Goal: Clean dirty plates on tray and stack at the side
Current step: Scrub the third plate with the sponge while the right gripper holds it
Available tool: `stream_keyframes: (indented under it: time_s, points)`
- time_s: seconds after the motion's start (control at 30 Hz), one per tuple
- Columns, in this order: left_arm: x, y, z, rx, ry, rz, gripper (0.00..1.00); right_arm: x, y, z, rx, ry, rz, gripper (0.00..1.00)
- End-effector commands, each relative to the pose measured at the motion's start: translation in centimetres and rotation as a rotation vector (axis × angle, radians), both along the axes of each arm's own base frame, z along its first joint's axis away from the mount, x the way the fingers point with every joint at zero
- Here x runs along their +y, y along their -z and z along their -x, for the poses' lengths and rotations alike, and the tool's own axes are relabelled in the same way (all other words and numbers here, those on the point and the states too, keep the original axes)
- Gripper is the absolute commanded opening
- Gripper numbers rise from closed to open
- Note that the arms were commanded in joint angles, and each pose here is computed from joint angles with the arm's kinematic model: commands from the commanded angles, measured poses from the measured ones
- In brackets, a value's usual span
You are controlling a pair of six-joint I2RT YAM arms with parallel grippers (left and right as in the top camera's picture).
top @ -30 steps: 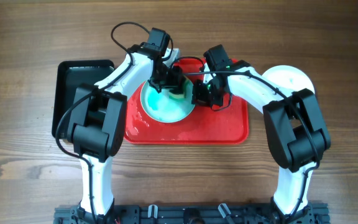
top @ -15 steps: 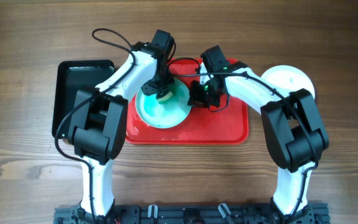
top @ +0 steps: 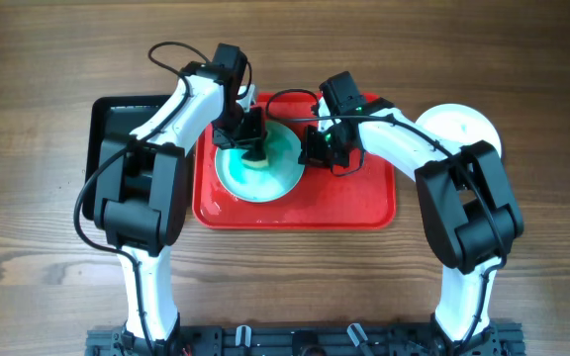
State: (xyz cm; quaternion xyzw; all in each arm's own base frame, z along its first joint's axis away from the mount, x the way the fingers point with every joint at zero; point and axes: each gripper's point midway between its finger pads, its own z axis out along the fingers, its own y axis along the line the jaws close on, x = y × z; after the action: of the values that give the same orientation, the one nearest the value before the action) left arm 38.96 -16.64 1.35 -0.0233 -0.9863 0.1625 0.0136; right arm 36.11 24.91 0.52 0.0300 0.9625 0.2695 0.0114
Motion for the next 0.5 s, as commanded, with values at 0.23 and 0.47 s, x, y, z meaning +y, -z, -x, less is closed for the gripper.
stream_keyframes:
  time_s: [0.23,0.47]
  points:
    - [2.7,-2.7,-3.4,-0.137,-0.013,0.003,0.04,0.5,1.3,0.2,0.023,0.035,0.028,0.04]
    - [11.6,-2.7,-4.8,-0.203,-0.292,-0.497,0.04,0.5,1.3,0.2,0.027,0.042,0.028,0.04]
